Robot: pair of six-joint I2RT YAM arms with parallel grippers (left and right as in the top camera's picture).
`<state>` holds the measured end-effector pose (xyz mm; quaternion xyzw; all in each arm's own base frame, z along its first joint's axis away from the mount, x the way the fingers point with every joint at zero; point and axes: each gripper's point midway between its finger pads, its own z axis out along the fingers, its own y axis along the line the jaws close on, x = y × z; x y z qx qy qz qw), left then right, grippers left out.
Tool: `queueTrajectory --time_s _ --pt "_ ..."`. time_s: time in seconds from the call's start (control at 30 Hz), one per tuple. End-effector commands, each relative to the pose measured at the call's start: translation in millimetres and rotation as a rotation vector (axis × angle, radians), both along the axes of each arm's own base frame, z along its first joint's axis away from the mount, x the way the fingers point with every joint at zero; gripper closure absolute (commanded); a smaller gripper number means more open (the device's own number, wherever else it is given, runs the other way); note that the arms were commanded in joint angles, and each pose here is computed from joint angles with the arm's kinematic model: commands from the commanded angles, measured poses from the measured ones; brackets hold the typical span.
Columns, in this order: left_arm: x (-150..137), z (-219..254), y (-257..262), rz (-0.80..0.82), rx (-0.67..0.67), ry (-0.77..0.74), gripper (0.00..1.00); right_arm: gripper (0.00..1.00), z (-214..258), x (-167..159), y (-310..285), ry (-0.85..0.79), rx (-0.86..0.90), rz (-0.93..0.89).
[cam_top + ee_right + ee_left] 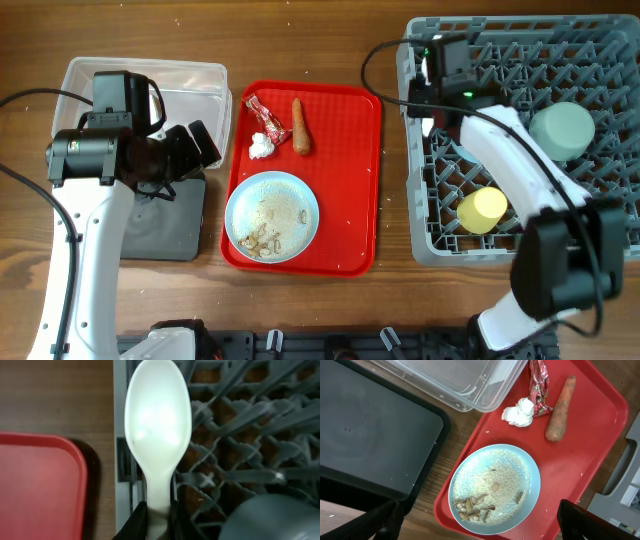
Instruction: Sort waste into correct bins and load items into the dishwasher rack
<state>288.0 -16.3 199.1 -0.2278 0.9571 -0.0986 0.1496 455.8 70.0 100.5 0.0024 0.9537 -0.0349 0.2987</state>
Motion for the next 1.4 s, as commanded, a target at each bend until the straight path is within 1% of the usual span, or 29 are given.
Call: queueTrajectory --time_s 0.0,0.07,0.1,0.17,0.2,0.23,0.3,0.37,0.47,0.57,0.63,0.73,0.8,0.87,0.93,0.97,1.0,1.03,1.07,1.1,1.17,1.2,1.27,1.33,1.37 --pt "0.0 5.2 2.5 0.009 0.008 -0.019 0.0 0.66 1.4 2.7 4.7 -0.008 -0.023 0.062" --pt "0.0 5.2 2.5 0.009 0.008 -0.019 0.0 0.6 33.7 -0.6 15.2 -0.071 0.022 0.094" --pt "0.1 5.2 2.6 0.009 0.008 -0.019 0.0 0.57 66.4 -10.1 35.9 -0.121 0.12 0.173" --pt "0.0 5.2 2.5 0.009 0.008 -0.019 0.0 0.53 108.1 -31.3 74.8 -0.17 0.296 0.326" --pt "0.1 5.2 2.6 0.009 0.008 -0.019 0.0 0.52 132.4 -50.5 103.0 -0.189 0.405 0.435" --pt "0.1 5.2 2.6 0.009 0.008 -0.019 0.0 0.52 141.5 -61.2 117.4 -0.186 0.455 0.464" --pt "0.0 5.2 2.5 0.009 0.008 -0.019 0.0 0.53 133.6 -81.7 147.8 -0.115 0.499 0.49" --pt "0.0 5.2 2.5 0.009 0.008 -0.019 0.0 0.54 110.8 -92.7 168.7 -0.049 0.454 0.515" --pt "0.0 5.2 2.5 0.009 0.008 -0.019 0.0 0.54 68.9 -108.9 198.0 0.061 0.392 0.484" --pt "0.0 5.2 2.5 0.009 0.008 -0.019 0.0 0.54 53.2 -117.3 226.5 0.08 0.39 0.519" --pt "0.1 5.2 2.6 0.009 0.008 -0.019 0.0 0.53 50.0 -116.9 222.5 0.074 0.349 0.501" --pt "0.0 5.2 2.5 0.009 0.008 -0.019 0.0 0.47 55.7 -120.6 218.8 0.074 0.346 0.503" --pt "0.0 5.2 2.5 0.009 0.008 -0.019 0.0 0.46 75.2 -126.2 210.7 0.041 0.336 0.525" --pt "0.0 5.2 2.5 0.009 0.008 -0.019 0.0 0.46 101.6 -129.4 191.1 -0.025 0.295 0.507" --pt "0.0 5.2 2.5 0.009 0.008 -0.019 0.0 0.42 127.9 -134.5 171.5 -0.09 0.268 0.471" --pt "0.0 5.2 2.5 0.009 0.008 -0.019 0.0 0.37 143.2 -139.9 163.4 -0.128 0.26 0.469" --pt "0.0 5.2 2.5 0.009 0.008 -0.019 0.0 0.34 167.0 -150.1 155.3 -0.188 0.255 0.504" --pt "0.0 5.2 2.5 0.009 0.008 -0.019 0.0 0.3 182.3 -156.0 150.8 -0.228 0.272 0.506" --pt "0.0 5.2 2.5 0.009 0.008 -0.019 0.0 0.25 201.2 -163.6 145.2 -0.278 0.296 0.507" --pt "0.0 5.2 2.5 0.009 0.008 -0.019 0.0 0.0 212.8 -169.4 141.5 -0.308 0.311 0.511" --pt "0.0 5.2 2.5 0.009 0.008 -0.019 0.0 0.0 231.3 -180.1 134.4 -0.357 0.338 0.514" --pt "0.1 5.2 2.6 0.009 0.008 -0.019 0.0 0.0 233.8 -185.4 134.2 -0.356 0.35 0.527" --pt "0.0 5.2 2.5 0.009 0.008 -0.019 0.0 0.0 225.6 -195.7 136.1 -0.302 0.363 0.557" --pt "0.0 5.2 2.5 0.009 0.008 -0.019 0.0 0.0 207.9 -201.9 121.7 -0.23 0.308 0.521" --pt "0.1 5.2 2.6 0.009 0.008 -0.019 0.0 0.0 208.6 -201.3 113.5 -0.235 0.294 0.497"
